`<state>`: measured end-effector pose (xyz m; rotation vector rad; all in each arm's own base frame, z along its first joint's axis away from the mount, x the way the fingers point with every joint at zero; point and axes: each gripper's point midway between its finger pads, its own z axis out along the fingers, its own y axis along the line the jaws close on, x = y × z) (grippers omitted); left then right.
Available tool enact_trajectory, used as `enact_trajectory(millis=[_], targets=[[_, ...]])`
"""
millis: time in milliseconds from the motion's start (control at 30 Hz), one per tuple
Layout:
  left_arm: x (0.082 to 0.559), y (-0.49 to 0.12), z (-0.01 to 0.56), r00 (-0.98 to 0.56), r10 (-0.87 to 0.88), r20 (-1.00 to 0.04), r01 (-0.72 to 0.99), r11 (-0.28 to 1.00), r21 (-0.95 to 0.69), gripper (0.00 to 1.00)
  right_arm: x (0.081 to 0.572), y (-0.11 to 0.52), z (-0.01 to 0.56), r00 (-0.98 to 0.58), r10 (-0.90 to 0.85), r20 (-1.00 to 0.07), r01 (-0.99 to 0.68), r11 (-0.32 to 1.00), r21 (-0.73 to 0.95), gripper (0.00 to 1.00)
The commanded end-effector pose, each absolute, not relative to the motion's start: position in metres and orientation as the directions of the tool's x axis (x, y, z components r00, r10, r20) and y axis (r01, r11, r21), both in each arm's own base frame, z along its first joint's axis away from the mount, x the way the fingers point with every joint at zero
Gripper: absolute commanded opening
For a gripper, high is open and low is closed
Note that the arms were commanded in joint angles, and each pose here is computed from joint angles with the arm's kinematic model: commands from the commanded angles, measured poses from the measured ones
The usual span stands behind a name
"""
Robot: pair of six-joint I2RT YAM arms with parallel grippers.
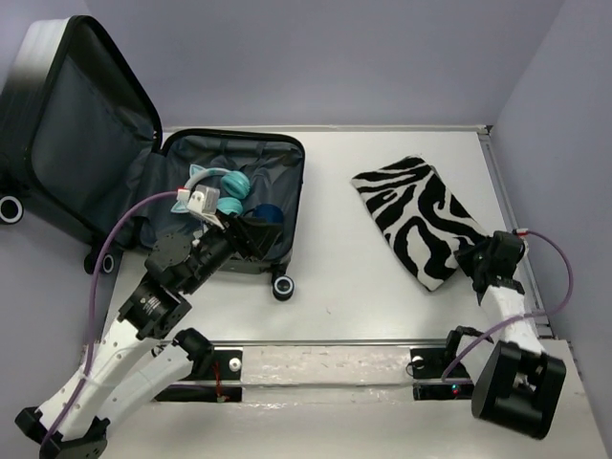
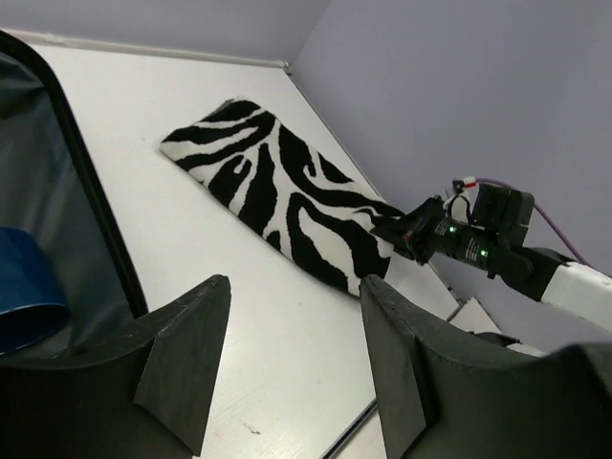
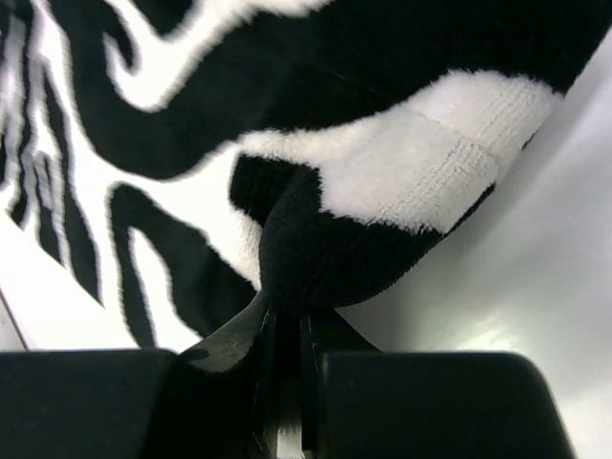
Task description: Pack the luggage
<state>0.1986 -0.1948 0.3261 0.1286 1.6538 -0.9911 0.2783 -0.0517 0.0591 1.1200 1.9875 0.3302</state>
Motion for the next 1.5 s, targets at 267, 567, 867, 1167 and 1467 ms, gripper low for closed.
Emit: enact_trajectory(millis=[267, 567, 867, 1167, 1467], targets=[[0.242, -0.341, 0.301, -0.47, -0.231, -0.852, 0.556, 0.671, -0.49, 0.8, 0.279, -0.076, 0.073, -0.197, 0.782, -0.591, 0.643, 0.558, 0.525, 0.07], [0.36, -0.422, 0.231, -0.512, -0.088, -0.854, 0.436, 0.83, -0.347, 0.94, 0.284, -0.051, 0.093, -0.235, 0.764, -0.6, 0.491, 0.626, 0.606, 0.07], [0.466, -0.445, 0.144, -0.586, -0.125, -0.801, 0.249, 0.912, -0.325, 0.95, 0.281, -0.041, 0.095, -0.257, 0.754, -0.605, 0.439, 0.648, 0.622, 0.07], [0.509, -0.445, 0.078, -0.606, -0.191, -0.772, 0.125, 0.936, -0.33, 0.95, 0.282, -0.034, 0.099, -0.27, 0.748, -0.607, 0.399, 0.66, 0.637, 0.07], [0.515, -0.474, 0.029, -0.683, -0.245, -0.688, 0.137, 0.882, -0.451, 0.69, 0.28, -0.031, 0.101, -0.267, 0.752, -0.603, 0.382, 0.657, 0.65, 0.07]])
